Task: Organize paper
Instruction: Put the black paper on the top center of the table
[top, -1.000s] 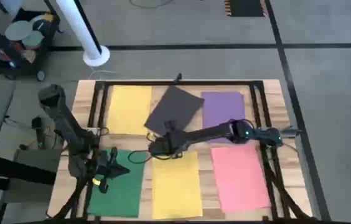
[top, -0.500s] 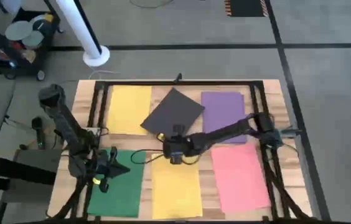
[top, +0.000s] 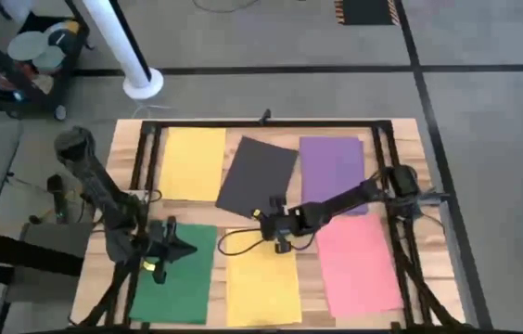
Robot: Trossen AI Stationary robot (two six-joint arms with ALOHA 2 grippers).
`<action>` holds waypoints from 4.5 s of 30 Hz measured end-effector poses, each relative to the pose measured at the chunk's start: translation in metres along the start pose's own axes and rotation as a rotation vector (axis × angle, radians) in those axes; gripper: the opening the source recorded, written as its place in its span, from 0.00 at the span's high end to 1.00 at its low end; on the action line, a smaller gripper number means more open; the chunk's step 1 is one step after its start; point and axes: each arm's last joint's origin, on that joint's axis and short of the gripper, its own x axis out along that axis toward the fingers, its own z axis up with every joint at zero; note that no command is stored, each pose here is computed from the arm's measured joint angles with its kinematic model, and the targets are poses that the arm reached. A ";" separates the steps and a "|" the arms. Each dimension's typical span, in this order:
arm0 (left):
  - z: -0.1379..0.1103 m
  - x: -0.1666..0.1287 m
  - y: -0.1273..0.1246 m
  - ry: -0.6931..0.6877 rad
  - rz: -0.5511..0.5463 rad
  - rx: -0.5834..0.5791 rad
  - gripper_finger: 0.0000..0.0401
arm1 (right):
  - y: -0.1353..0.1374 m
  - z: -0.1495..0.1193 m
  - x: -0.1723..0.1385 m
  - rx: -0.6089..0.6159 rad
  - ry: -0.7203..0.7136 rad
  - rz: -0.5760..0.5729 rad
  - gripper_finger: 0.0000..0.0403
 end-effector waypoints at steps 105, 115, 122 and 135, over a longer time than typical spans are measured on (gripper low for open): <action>-0.005 0.016 0.019 0.062 0.112 -0.118 0.91 | -0.119 0.000 0.021 1.135 -0.036 -0.348 1.00; -0.006 0.015 0.019 0.063 0.114 -0.125 0.91 | -0.114 0.000 0.056 1.165 -0.085 -0.323 1.00; -0.006 0.015 0.019 0.064 0.114 -0.125 0.91 | -0.111 0.005 0.060 1.003 -0.109 -0.294 1.00; -0.006 0.015 0.019 0.064 0.114 -0.125 0.91 | -0.110 0.006 0.060 0.836 -0.089 -0.264 1.00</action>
